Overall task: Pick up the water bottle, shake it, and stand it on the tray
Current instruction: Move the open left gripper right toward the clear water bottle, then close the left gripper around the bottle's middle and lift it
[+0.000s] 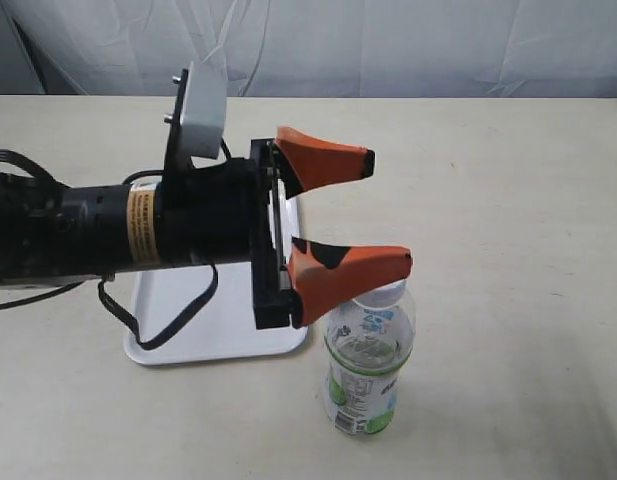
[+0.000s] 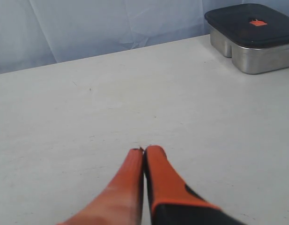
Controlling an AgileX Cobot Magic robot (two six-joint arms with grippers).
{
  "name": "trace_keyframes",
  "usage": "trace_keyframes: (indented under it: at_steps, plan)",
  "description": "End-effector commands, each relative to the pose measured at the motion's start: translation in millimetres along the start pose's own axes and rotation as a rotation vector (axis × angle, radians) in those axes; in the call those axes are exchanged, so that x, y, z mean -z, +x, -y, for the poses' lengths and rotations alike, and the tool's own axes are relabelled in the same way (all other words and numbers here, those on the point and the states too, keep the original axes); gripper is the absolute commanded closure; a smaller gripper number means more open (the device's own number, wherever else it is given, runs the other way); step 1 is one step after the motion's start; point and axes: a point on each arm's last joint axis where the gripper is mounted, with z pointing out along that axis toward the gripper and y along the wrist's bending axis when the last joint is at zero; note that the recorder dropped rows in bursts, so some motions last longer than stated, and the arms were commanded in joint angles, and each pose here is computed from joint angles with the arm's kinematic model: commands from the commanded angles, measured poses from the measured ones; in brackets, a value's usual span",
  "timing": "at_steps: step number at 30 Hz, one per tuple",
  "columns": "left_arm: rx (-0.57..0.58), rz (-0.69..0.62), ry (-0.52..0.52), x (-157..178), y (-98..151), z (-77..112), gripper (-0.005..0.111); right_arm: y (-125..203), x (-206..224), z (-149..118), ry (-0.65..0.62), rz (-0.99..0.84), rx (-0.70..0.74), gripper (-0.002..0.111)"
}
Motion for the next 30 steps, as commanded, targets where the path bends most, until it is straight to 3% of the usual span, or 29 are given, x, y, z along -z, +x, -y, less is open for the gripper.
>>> trace_keyframes:
  at_steps: [1,12,30]
  plan:
    - [0.025,-0.006,0.015,-8,11,0.5,0.001,0,0,0,0.005,0.008,0.004,0.104]
    - [-0.012,-0.031,0.053,-17,22,7.5,0.001,0,0,0,0.005,0.008,0.004,0.104]
    - [0.076,-0.137,0.076,-22,66,1.4,0.001,0,0,0,0.005,0.008,0.004,0.104]
